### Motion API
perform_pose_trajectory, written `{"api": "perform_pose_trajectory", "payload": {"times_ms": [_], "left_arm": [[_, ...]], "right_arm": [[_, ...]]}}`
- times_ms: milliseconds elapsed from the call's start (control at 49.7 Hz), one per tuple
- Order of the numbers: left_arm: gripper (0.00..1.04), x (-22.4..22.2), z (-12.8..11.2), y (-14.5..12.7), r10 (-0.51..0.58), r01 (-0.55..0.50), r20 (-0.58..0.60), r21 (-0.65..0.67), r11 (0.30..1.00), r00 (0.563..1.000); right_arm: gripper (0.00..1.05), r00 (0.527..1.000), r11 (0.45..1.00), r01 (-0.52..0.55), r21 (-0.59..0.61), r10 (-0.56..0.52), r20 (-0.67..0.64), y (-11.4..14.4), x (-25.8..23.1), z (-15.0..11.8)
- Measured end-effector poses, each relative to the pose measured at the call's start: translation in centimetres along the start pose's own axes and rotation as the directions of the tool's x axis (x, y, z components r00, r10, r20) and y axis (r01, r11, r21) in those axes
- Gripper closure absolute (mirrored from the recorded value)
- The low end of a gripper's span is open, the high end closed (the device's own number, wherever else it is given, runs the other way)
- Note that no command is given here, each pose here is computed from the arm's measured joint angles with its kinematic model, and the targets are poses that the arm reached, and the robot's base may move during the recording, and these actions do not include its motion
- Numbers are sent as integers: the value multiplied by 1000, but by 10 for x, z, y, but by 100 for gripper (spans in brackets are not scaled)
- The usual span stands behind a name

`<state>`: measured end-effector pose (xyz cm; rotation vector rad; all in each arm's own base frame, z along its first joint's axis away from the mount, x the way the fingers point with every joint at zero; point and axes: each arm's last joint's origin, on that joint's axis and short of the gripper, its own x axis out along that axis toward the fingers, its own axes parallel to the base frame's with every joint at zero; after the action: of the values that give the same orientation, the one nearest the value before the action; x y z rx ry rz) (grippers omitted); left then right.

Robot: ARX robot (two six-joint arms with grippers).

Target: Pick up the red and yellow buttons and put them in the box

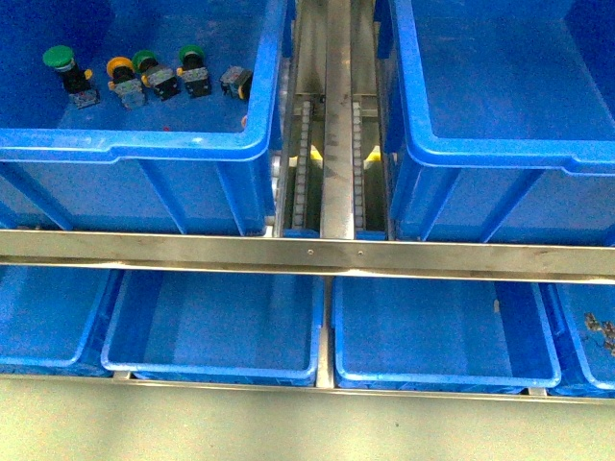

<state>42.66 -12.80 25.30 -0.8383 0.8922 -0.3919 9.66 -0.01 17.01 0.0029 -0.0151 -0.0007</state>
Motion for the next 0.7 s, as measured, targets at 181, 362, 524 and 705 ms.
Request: {"api": "perform_pose_trajectory", "payload": {"times_ms": [181, 362, 524, 705], "left_arm": [[71, 34, -34, -33, -83, 84, -141, 2, 996, 987], [71, 66, -60, -47, -99, 99, -219, -14, 995, 971], [71, 90, -75, -53, -100, 90, -252, -50, 995, 962], [71, 102, -77, -66, -120, 103, -255, -77, 992, 960]], "right_arm": [[6, 1000, 1000, 0, 0, 0, 0, 0, 0, 0], [6, 1000, 1000, 0, 0, 0, 0, 0, 0, 0], [6, 1000, 1000, 0, 0, 0, 0, 0, 0, 0], [6, 1000, 1000, 0, 0, 0, 0, 0, 0, 0]]}}
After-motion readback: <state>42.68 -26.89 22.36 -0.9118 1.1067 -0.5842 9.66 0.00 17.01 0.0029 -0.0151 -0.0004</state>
